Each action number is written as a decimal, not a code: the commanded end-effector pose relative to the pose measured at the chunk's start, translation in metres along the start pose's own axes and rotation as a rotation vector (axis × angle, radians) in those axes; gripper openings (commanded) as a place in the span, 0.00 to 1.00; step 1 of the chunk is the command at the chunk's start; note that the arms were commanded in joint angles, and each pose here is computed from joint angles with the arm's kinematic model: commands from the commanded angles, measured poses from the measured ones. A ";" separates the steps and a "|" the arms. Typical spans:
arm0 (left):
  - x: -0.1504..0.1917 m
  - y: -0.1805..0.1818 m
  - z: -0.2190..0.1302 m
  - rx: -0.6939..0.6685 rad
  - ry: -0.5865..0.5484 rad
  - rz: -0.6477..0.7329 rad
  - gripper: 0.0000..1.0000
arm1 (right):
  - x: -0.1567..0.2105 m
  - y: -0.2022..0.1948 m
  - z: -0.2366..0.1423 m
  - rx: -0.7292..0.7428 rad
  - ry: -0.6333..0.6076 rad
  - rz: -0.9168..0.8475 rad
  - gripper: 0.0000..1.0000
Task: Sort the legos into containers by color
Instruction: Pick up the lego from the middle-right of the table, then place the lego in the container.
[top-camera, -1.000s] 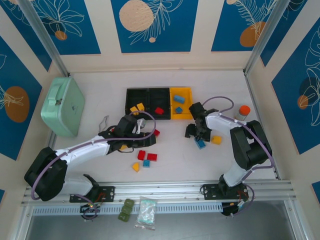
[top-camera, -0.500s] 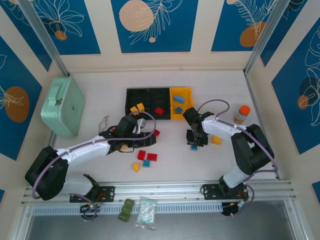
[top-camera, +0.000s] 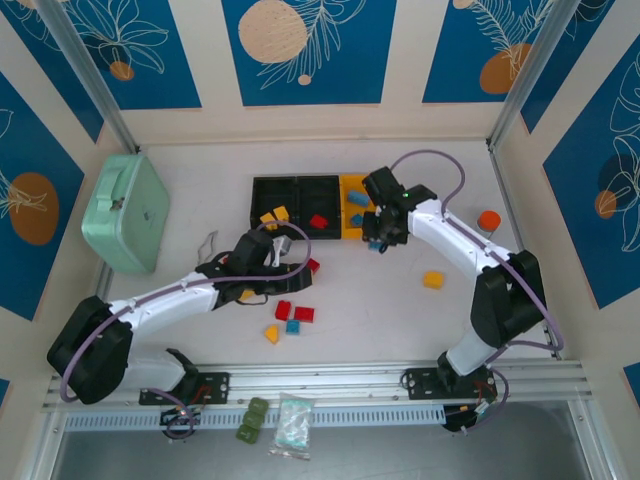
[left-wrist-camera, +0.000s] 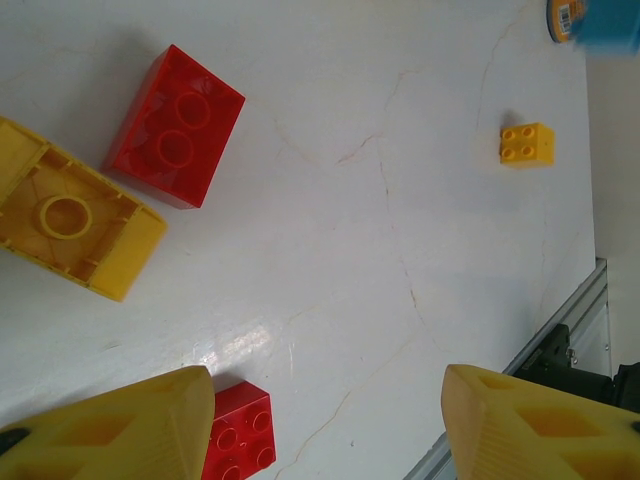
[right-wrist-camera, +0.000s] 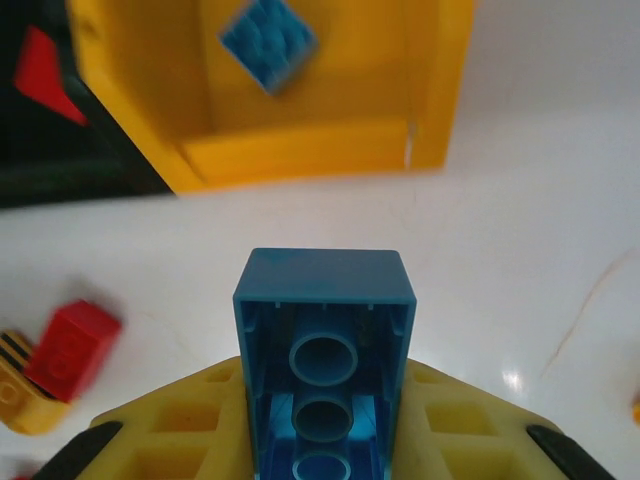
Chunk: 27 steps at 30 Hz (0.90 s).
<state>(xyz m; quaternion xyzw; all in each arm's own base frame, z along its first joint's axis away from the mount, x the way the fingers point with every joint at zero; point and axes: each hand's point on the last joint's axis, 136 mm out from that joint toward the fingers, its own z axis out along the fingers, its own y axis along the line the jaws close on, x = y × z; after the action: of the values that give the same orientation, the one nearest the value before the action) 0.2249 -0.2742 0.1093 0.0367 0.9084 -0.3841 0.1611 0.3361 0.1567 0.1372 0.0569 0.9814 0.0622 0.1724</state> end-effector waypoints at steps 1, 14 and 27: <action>-0.002 -0.007 -0.007 0.000 -0.014 0.016 0.61 | -0.025 -0.001 0.007 0.034 -0.011 -0.035 0.27; -0.002 -0.007 -0.019 -0.023 -0.028 0.029 0.61 | -0.089 -0.003 0.067 0.177 0.023 -0.040 0.30; -0.001 -0.006 -0.023 -0.031 -0.034 0.029 0.62 | -0.094 0.000 0.091 0.242 0.051 -0.073 0.47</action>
<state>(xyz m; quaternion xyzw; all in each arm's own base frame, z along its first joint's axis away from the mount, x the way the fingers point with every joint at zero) 0.2191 -0.2613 0.1164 0.0298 0.9143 -0.3672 0.1684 0.4570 0.1556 0.0823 0.0449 0.9871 -0.0427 0.1475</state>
